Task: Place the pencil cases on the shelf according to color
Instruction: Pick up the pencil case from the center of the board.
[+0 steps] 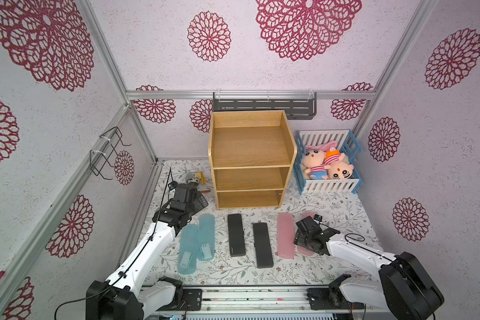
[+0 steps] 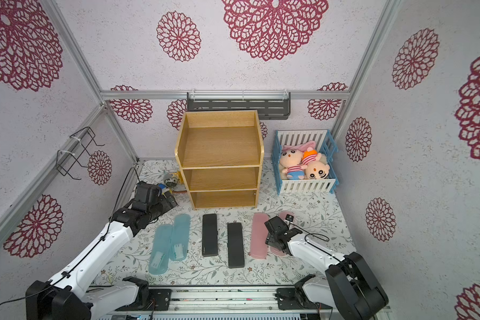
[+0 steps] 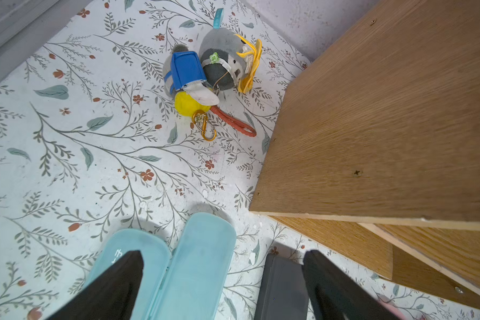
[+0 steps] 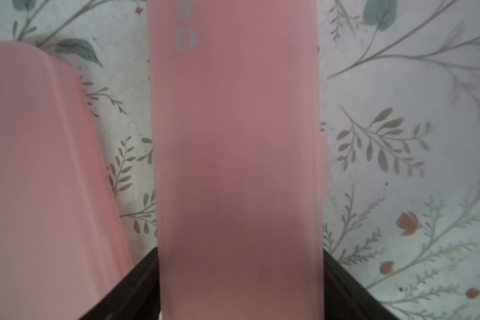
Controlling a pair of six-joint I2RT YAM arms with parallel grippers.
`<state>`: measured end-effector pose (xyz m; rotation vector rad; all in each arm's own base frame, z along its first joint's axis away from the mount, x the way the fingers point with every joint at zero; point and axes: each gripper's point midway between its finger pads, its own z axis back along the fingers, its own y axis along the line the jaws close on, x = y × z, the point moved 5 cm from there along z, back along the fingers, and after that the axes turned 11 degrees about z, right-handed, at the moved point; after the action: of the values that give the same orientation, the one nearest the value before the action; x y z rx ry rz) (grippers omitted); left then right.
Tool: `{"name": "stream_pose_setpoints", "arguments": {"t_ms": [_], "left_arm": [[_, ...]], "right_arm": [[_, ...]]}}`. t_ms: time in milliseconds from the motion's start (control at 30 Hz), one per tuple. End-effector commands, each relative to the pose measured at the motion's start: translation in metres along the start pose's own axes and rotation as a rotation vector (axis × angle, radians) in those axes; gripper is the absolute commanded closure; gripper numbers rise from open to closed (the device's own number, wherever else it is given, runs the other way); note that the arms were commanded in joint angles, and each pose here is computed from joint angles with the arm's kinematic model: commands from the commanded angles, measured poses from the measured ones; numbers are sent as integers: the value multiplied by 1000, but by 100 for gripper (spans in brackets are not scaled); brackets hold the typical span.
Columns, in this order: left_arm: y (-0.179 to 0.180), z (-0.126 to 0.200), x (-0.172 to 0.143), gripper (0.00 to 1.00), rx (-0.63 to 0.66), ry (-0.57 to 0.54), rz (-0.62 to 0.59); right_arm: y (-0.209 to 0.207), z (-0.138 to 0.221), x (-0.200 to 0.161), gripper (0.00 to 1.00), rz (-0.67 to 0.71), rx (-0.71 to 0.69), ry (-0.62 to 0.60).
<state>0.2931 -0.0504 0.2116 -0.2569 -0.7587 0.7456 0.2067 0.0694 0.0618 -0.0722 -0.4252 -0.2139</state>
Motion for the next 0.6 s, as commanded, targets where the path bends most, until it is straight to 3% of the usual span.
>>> {"name": "stream_pose_setpoints", "arguments": {"t_ms": [0, 167, 567], "left_arm": [[3, 6, -1, 3, 9, -7, -5], [1, 14, 3, 3, 17, -26, -6], [-18, 25, -4, 3, -21, -37, -33]], "right_arm": [[8, -3, -11, 25, 0, 59, 51], [7, 14, -9, 28, -6, 90, 23], [21, 102, 33, 30, 39, 329, -172]]}}
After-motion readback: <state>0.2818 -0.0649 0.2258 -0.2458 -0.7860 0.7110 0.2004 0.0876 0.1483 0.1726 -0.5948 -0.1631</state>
